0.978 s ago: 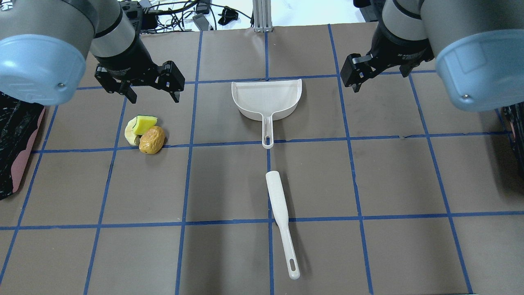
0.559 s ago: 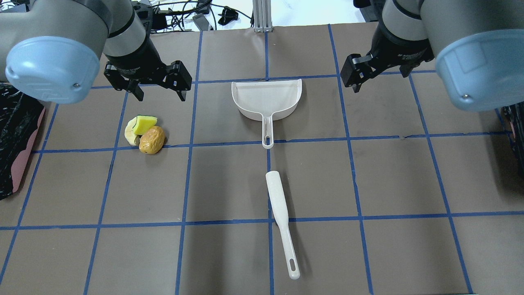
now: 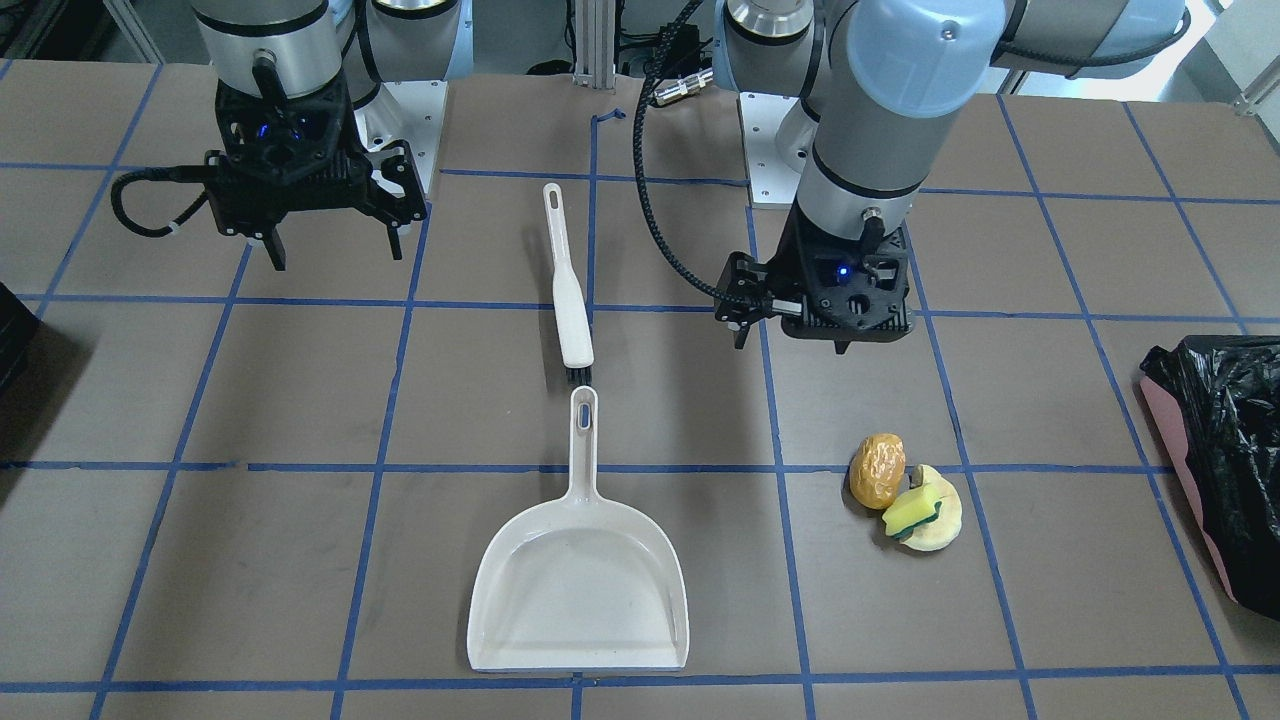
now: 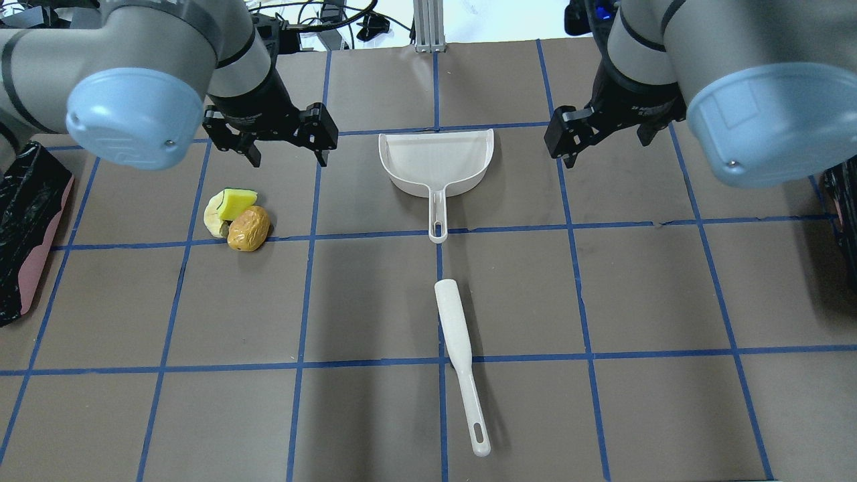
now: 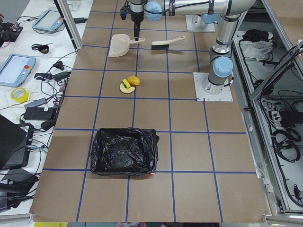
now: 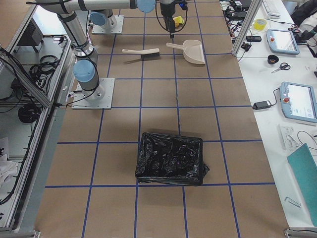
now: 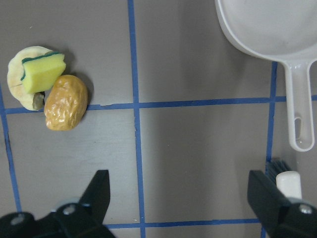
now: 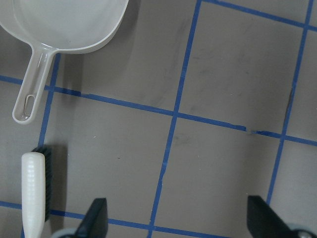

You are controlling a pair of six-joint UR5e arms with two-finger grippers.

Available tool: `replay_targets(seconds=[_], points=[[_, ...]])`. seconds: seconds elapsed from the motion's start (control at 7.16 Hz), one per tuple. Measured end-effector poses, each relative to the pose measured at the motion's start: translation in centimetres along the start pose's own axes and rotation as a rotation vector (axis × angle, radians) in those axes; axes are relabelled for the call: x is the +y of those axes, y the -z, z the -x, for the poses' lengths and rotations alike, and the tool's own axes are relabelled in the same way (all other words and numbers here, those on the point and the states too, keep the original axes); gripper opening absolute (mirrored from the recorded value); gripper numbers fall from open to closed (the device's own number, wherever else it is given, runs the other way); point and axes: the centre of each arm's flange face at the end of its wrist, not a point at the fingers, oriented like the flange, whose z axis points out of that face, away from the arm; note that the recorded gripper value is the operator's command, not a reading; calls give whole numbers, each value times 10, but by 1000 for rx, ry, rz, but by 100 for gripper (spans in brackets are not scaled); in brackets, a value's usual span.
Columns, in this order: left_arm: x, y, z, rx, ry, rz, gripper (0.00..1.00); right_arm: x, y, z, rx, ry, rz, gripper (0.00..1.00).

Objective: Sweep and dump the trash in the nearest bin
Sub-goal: 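Grasp the dustpan handle with the left gripper while the right grasps the brush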

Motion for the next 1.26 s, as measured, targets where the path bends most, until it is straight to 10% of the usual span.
replay_targets(seconds=[1.26], points=[[-21,-116,-134,56,-22,-41,100,113,-112,175,-50,95,133,89]])
